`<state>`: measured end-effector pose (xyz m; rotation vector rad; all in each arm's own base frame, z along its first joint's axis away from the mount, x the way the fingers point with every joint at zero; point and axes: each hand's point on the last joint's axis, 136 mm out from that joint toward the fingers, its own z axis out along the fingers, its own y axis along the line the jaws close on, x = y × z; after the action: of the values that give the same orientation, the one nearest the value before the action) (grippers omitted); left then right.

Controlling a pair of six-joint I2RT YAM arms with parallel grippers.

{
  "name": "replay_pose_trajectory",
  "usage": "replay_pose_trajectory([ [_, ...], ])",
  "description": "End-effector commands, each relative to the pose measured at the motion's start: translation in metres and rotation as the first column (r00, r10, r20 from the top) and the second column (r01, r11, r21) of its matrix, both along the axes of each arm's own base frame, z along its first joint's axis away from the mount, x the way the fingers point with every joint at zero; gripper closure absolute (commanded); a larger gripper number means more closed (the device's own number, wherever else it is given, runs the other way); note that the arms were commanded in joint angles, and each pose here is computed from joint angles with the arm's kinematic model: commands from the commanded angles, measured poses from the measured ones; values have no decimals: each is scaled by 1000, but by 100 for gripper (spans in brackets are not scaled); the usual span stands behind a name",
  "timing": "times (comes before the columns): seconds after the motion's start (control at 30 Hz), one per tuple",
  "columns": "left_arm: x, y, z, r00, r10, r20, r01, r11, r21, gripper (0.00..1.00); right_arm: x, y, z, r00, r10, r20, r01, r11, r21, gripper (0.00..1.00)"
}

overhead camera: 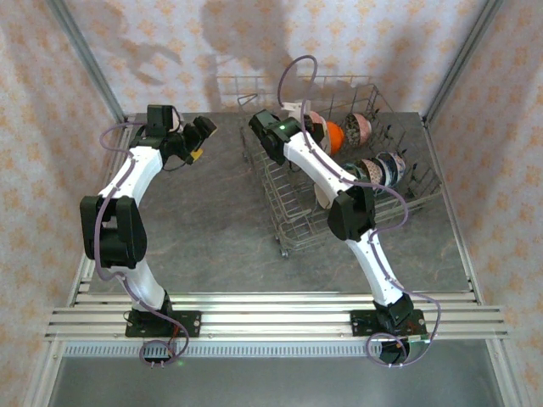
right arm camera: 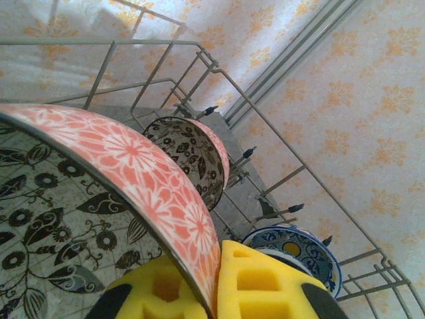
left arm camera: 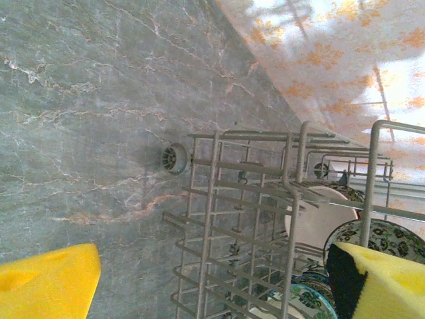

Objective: Load the bowls into the dish rack

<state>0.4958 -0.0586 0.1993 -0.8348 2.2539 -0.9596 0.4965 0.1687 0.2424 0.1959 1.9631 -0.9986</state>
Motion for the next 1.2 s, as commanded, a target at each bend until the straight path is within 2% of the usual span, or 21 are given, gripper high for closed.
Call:
replay_pose_trajectory([
  [0.0, 4, 2, -1, 1000, -14, -1, 14, 1000, 14, 11, -4, 1, 14, 998, -18, 66, 22, 998, -53, 99],
  [0.5, 3, 0, -1, 1000, -30, -4, 30, 999, 14, 11, 2, -7, 17, 997, -42, 68, 52, 986, -159, 98],
  [0.9, 3, -3, -2, 999, -43, -5, 43, 999, 0, 11, 15, 1, -1, 999, -45, 12, 47, 956, -289, 98],
  [1.17, -2, -3, -1, 999, -46, -4, 46, 999, 6, 11, 14, 7, -13, 999, -29, -20, 22, 958, -287, 96],
])
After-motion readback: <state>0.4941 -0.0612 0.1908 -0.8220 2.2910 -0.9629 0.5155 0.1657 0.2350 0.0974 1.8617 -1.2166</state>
